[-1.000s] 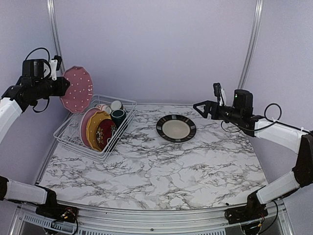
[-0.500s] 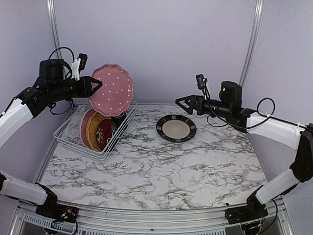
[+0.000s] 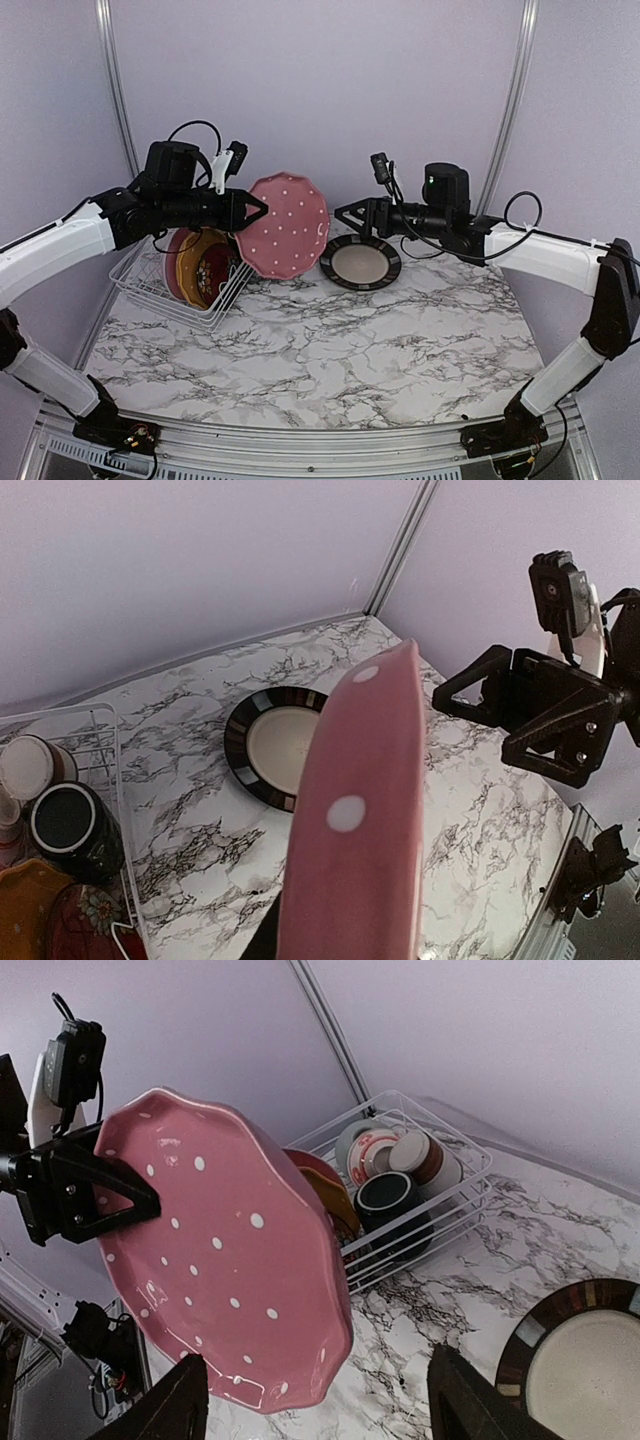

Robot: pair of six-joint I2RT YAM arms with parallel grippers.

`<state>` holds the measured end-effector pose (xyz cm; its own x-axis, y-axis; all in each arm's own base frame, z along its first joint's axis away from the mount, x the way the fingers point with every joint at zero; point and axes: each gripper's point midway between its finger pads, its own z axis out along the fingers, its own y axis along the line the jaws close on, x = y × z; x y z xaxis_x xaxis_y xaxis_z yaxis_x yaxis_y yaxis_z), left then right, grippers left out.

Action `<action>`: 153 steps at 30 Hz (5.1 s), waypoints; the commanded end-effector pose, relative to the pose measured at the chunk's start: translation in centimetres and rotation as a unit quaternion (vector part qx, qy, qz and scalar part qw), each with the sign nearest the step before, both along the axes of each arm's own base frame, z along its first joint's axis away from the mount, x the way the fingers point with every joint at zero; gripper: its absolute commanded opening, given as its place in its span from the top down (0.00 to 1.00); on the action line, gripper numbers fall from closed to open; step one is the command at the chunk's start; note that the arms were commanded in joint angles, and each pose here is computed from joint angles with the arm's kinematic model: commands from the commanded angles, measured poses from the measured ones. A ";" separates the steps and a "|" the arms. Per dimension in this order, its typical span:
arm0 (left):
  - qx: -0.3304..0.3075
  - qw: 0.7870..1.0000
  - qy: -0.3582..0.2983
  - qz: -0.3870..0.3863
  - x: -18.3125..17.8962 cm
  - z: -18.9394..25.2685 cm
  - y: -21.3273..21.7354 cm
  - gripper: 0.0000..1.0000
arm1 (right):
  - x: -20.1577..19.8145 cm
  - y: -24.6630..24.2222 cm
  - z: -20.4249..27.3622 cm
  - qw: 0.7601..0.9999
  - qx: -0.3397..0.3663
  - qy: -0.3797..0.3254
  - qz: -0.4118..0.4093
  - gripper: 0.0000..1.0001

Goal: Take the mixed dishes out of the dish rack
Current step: Pass from the left arm to the right, then place the plate with another plate, then grab the plate from the dish rack.

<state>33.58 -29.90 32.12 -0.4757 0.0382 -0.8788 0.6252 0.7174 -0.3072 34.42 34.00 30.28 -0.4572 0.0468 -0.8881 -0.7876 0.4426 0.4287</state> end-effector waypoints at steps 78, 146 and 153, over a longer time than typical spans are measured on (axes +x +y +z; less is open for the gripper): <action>-0.053 0.984 -0.077 0.150 -0.1 4.6 5.1 0.01 | 18.1 -14.0 -15.5 0.938 -0.112 0.251 -0.213 1.00; 0.196 0.929 0.060 0.308 4.8 -8.7 22.3 0.02 | 9.4 -17.9 -1.1 0.961 -0.102 0.035 -0.256 0.02; 0.203 0.931 0.093 0.290 5.6 -11.3 22.4 0.12 | 7.8 -18.4 1.0 0.962 -0.091 0.009 -0.258 0.02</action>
<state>39.26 -7.25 22.66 -0.6173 0.0147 -0.7866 0.0213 0.9998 0.0019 42.81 15.98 30.34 -0.4625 0.1174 -0.8788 -0.4280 0.8385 0.3373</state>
